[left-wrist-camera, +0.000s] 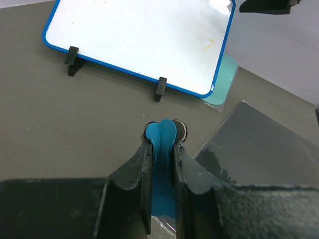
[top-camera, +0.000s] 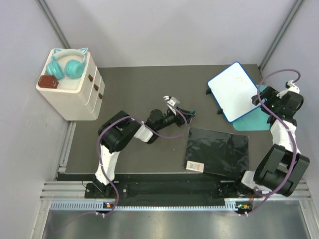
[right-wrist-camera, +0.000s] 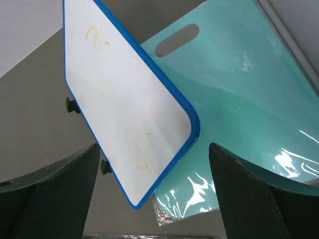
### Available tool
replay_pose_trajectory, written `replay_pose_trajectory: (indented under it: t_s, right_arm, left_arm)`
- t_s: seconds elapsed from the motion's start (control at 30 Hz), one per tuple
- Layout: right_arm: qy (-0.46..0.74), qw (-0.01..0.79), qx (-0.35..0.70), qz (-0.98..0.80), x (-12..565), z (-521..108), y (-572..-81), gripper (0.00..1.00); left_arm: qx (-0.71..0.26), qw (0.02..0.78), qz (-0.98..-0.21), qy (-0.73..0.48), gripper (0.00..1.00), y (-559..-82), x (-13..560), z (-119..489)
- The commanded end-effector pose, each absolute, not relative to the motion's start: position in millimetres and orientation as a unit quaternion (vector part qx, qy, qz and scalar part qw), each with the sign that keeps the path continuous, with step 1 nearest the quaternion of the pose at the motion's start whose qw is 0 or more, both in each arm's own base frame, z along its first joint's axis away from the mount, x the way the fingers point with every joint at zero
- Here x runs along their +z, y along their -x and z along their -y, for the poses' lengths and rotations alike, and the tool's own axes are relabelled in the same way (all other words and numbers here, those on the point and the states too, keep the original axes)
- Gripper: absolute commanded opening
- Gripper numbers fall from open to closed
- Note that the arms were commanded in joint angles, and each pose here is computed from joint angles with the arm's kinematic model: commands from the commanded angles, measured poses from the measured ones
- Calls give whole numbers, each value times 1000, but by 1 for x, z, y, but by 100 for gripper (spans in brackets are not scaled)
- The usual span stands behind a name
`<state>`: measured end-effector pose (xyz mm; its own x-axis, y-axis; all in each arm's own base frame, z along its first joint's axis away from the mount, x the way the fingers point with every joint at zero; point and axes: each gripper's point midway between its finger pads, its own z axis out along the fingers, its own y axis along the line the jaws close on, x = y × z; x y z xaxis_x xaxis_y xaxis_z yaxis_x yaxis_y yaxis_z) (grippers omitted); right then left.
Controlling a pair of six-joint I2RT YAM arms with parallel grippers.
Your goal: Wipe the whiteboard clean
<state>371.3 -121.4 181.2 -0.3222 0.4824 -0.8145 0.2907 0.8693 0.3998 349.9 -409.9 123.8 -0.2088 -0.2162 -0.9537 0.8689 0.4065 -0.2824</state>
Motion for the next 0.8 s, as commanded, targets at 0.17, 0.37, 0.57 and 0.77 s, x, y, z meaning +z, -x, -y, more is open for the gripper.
replay_pose_trajectory:
  t_s: [0.17, 0.37, 0.57, 0.77]
  right_arm:
    - [-229, 568, 131, -779, 182, 132, -399, 84]
    - [-217, 585, 162, -765, 181, 126, -408, 81]
    - [-221, 569, 195, -767, 166, 122, -419, 68]
    - [-220, 562, 207, -770, 158, 119, -420, 56]
  left_arm:
    - [-500, 657, -496, -270, 0, -345, 184, 406]
    - [-502, 655, -497, -268, 0, -348, 177, 408]
    - [-500, 657, -496, -268, 0, -351, 175, 410]
    - [-497, 663, -495, -260, 0, -356, 174, 410]
